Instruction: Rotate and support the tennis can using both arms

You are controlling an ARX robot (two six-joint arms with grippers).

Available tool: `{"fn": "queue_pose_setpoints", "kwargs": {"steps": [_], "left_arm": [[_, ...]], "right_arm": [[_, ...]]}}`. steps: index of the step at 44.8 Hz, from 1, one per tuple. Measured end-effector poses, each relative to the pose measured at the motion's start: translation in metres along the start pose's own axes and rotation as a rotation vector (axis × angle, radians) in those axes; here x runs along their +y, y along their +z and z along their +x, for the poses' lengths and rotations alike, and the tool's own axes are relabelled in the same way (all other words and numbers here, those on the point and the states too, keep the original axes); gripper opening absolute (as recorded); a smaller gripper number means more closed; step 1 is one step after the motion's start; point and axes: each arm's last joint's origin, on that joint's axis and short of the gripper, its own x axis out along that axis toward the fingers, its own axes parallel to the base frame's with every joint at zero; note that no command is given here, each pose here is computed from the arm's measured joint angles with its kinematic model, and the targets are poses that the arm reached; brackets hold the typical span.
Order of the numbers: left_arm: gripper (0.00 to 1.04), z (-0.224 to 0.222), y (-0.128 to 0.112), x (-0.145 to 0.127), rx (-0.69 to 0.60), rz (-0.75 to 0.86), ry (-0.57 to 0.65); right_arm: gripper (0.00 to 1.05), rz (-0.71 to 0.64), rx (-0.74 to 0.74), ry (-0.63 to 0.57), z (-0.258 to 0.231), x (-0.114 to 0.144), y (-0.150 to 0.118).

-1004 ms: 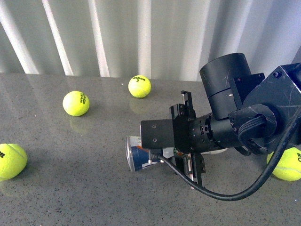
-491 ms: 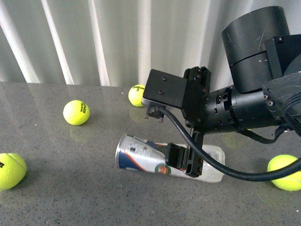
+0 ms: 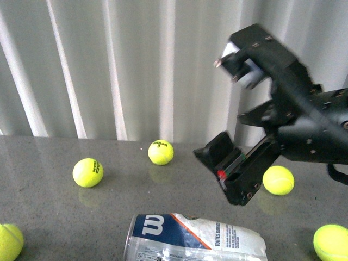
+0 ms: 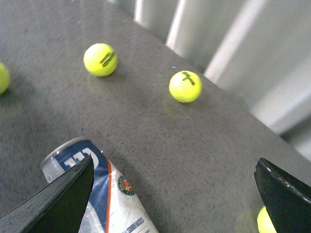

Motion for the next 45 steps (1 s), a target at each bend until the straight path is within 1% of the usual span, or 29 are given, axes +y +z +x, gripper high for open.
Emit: {"fn": "queue_pose_setpoints", "kwargs": {"steps": [2, 3, 5, 7, 11, 15, 18, 19, 21, 22, 23, 25, 26, 28, 32, 37, 38, 40, 45], "left_arm": [[0.98, 0.000, 0.000, 0.000, 0.000, 0.000, 0.000], [0.98, 0.000, 0.000, 0.000, 0.000, 0.000, 0.000], [0.98, 0.000, 0.000, 0.000, 0.000, 0.000, 0.000], [0.98, 0.000, 0.000, 0.000, 0.000, 0.000, 0.000], [0.98, 0.000, 0.000, 0.000, 0.000, 0.000, 0.000], [0.98, 0.000, 0.000, 0.000, 0.000, 0.000, -0.001], [0.98, 0.000, 0.000, 0.000, 0.000, 0.000, -0.001], [0.98, 0.000, 0.000, 0.000, 0.000, 0.000, 0.000], [0.98, 0.000, 0.000, 0.000, 0.000, 0.000, 0.000], [0.98, 0.000, 0.000, 0.000, 0.000, 0.000, 0.000], [0.98, 0.000, 0.000, 0.000, 0.000, 0.000, 0.000], [0.98, 0.000, 0.000, 0.000, 0.000, 0.000, 0.004], [0.98, 0.000, 0.000, 0.000, 0.000, 0.000, 0.003], [0.98, 0.000, 0.000, 0.000, 0.000, 0.000, 0.003], [0.98, 0.000, 0.000, 0.000, 0.000, 0.000, 0.000], [0.98, 0.000, 0.000, 0.000, 0.000, 0.000, 0.001], [0.98, 0.000, 0.000, 0.000, 0.000, 0.000, 0.001], [0.98, 0.000, 0.000, 0.000, 0.000, 0.000, 0.001], [0.98, 0.000, 0.000, 0.000, 0.000, 0.000, 0.000]], "right_arm": [[0.98, 0.118, 0.008, -0.073, -0.013, -0.004, 0.002], [0.98, 0.134, 0.009, -0.086, -0.016, -0.005, 0.002], [0.98, 0.288, 0.033, -0.213, -0.033, -0.013, 0.001], [0.98, 0.375, 0.041, -0.298, -0.044, -0.018, -0.001], [0.98, 0.487, 0.016, -0.362, -0.053, -0.024, -0.001], [0.98, 0.535, 0.005, -0.365, -0.054, -0.025, -0.001], [0.97, 0.545, 0.005, -0.365, -0.052, -0.023, -0.002], [0.95, 0.533, -0.023, -0.386, -0.051, -0.022, -0.004], [0.88, 0.475, -0.104, -0.501, -0.053, -0.022, -0.010], [0.86, 0.462, -0.123, -0.524, -0.054, -0.022, -0.012], [0.81, 0.430, -0.176, -0.567, -0.058, -0.020, -0.018], [0.69, 0.384, -0.276, -0.610, -0.072, -0.017, -0.028], [0.65, 0.378, -0.294, -0.619, -0.076, -0.016, -0.030], [0.55, 0.361, -0.319, -0.634, -0.088, -0.015, -0.037], [0.35, 0.352, -0.313, -0.650, -0.105, -0.011, -0.052], [0.10, 0.344, -0.306, -0.634, -0.120, -0.003, -0.067], [0.08, 0.344, -0.306, -0.633, -0.120, -0.003, -0.067], [0.03, 0.339, -0.307, -0.635, -0.125, -0.001, -0.070], [0.03, 0.342, -0.306, -0.644, -0.134, 0.003, -0.078]]}}
